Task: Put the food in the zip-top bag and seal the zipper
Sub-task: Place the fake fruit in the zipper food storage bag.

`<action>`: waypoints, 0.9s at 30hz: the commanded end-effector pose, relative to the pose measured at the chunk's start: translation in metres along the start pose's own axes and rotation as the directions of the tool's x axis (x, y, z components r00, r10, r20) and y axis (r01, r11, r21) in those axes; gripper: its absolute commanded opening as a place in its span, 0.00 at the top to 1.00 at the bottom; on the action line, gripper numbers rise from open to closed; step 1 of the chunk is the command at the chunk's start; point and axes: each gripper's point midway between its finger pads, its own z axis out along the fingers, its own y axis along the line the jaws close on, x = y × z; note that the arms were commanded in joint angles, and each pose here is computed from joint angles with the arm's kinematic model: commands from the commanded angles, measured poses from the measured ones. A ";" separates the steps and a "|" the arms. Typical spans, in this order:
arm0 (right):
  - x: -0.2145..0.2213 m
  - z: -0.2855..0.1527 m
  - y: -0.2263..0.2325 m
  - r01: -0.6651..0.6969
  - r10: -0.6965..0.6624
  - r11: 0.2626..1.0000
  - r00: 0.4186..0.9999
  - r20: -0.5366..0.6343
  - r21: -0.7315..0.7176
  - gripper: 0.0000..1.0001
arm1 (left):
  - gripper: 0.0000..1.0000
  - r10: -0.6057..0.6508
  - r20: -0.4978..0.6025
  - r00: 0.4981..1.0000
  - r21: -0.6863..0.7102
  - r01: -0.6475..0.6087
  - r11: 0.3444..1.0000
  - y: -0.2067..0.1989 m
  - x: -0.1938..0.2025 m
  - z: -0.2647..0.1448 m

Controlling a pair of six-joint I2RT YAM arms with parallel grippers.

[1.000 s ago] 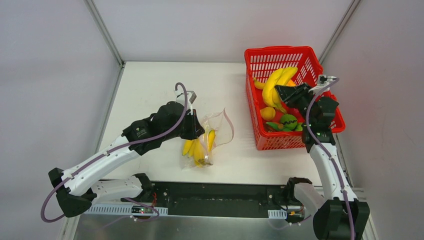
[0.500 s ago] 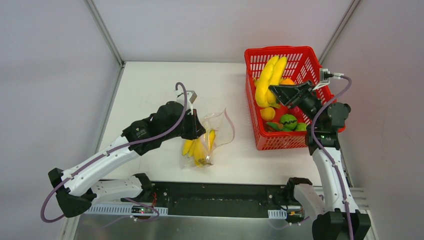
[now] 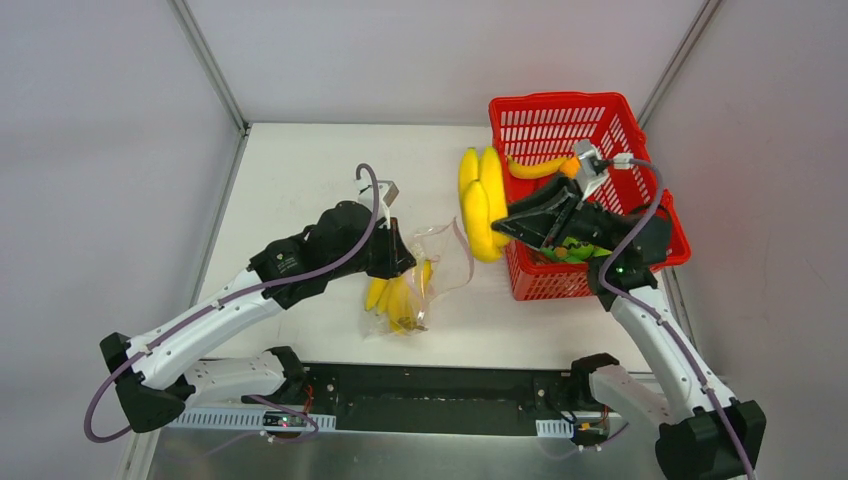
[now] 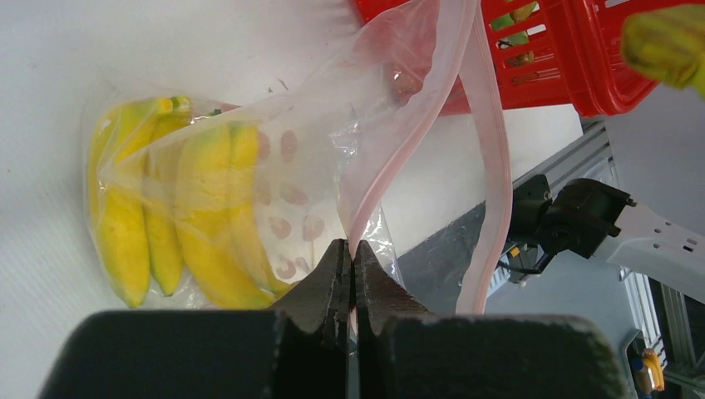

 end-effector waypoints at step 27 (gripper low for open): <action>0.093 0.069 0.057 0.219 -0.307 0.846 0.945 -0.110 -0.486 0.91 | 1.00 -0.003 0.113 0.994 0.026 0.000 1.000 -0.001 -0.023 -0.036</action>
